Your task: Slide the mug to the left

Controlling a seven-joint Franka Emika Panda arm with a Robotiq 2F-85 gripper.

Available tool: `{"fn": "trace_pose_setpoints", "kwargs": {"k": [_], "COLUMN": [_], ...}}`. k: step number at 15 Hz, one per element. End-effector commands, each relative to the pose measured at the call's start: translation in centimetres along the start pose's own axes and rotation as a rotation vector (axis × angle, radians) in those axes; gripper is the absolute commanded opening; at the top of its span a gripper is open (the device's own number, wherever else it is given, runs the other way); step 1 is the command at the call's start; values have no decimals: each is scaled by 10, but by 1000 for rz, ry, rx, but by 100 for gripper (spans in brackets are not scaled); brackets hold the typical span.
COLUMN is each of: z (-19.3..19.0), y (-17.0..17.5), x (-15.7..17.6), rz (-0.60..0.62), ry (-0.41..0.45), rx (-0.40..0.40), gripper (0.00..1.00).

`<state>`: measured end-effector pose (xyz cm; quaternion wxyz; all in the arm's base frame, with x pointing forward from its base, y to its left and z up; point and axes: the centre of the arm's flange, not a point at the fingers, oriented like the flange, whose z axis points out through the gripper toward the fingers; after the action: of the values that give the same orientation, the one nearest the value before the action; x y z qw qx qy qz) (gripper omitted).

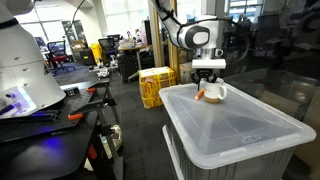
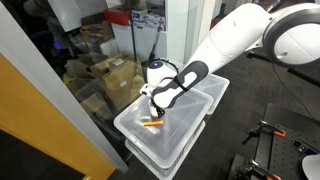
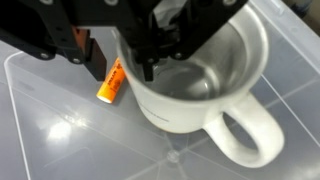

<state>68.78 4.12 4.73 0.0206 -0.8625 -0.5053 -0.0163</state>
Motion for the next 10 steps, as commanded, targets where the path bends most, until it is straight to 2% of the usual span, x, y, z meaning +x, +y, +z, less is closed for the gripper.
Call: {"fn": "trace_pose_setpoints", "kwargs": {"k": [1,5,10], "z": [-18,-30,-46], "y": [-8,-11,-19], "x": [2,6,5], "rz": [-37,-54,-62], "ry": [3,16,30], "rx": [-54,-97,-158], "gripper": [46,49,48]}}
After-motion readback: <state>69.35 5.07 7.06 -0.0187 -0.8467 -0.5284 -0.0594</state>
